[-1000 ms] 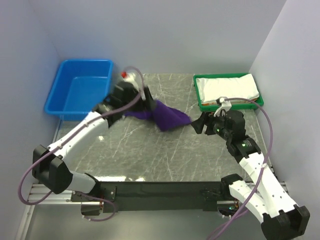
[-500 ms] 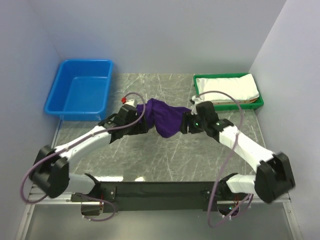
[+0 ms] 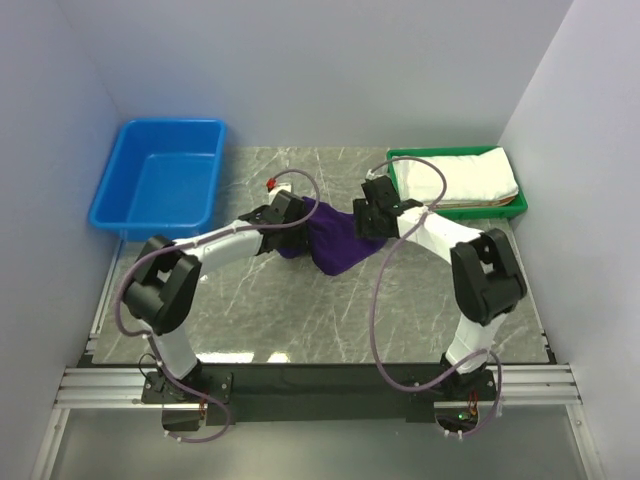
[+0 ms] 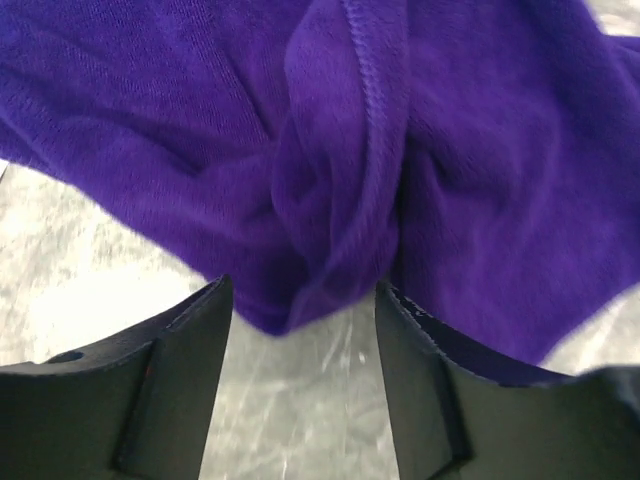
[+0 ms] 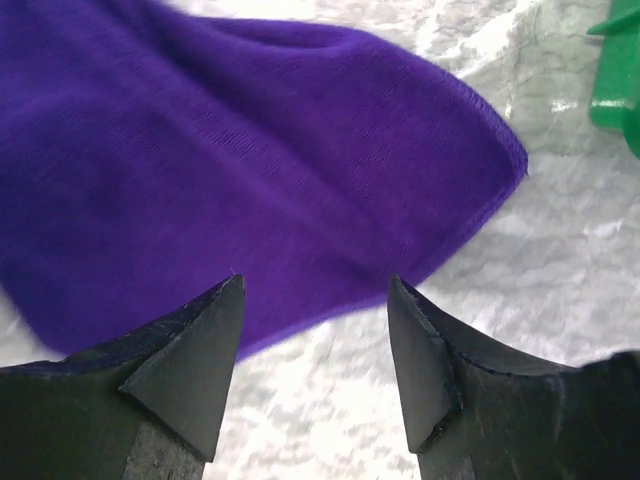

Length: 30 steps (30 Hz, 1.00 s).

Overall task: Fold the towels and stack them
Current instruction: Move the towel to the center of the board, then flatten out the crumpled towel

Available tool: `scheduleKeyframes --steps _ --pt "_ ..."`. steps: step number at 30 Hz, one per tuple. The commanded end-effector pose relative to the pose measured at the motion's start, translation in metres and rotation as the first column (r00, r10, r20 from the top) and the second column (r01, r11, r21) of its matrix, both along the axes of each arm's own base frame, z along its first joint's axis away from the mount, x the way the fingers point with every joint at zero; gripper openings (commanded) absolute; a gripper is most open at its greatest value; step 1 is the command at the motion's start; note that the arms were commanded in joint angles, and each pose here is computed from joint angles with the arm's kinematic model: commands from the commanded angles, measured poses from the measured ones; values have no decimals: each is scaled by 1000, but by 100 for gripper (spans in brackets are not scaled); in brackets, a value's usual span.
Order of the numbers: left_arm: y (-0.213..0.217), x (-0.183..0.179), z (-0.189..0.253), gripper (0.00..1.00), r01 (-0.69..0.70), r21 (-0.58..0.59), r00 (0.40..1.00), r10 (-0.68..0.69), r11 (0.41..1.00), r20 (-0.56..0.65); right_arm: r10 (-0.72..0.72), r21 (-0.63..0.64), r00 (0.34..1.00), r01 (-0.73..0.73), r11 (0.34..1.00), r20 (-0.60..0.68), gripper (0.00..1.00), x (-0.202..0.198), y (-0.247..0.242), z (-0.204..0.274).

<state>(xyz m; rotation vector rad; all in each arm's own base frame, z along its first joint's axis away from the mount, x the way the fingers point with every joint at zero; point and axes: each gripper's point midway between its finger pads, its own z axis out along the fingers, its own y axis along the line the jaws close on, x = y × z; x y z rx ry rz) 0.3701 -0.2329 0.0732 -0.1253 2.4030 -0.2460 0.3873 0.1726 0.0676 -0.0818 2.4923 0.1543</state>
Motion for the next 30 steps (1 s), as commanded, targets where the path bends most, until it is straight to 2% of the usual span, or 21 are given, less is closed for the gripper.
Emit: scheduleKeyframes --steps 1,5,8,10,11,12,13,14,16,17,19,23,25,26,30 --pt "-1 22 5 63 -29 37 998 28 999 49 -34 -49 999 34 998 6 66 18 -7 -1" --pt "-3 24 -13 59 -25 51 1000 24 998 17 -32 -66 999 30 997 -32 65 20 -7 -19" --pt "-4 24 -24 52 -24 59 1000 24 998 3 -42 -75 998 39 996 -50 60 20 -11 -29" --pt "-5 25 -27 43 -23 67 1000 23 998 -2 -39 -76 997 34 997 -63 56 18 -10 -35" --pt "-4 24 -30 36 -18 74 1000 19 997 -10 -42 -78 997 37 996 -67 49 18 -12 -38" --pt "-4 24 -29 16 -14 80 1000 15 997 -13 -40 -78 996 33 996 -78 43 16 -12 -40" --pt "-2 25 -26 6 -15 89 1000 16 996 -8 -35 -82 996 28 996 -85 37 13 -13 -44" --pt "2 27 -17 1 -29 100 1000 28 995 14 -34 -80 995 27 996 -89 18 12 -13 -45" --pt "11 28 -4 1 -45 136 999 40 990 35 -33 -81 995 26 996 -95 4 7 -15 -46" --pt "19 31 15 1 -76 155 995 64 985 79 -35 -80 996 28 996 -85 0 7 -16 -41" --pt "33 33 39 1 -109 199 989 87 974 118 -47 -85 995 40 996 -84 0 2 -21 -34" --pt "62 41 107 1 -188 277 964 124 942 233 -52 -39 998 50 998 -28 0 -8 -23 9" --pt "76 47 145 1 -243 306 943 150 921 298 -50 -28 998 49 998 -48 0 -24 -26 17" --pt "81 44 156 1 -232 349 946 127 908 300 -36 10 999 36 999 -27 0 -31 -23 32" --pt "90 49 214 4 -239 382 918 79 893 388 -7 95 1000 9 995 -24 0 -67 -22 52"
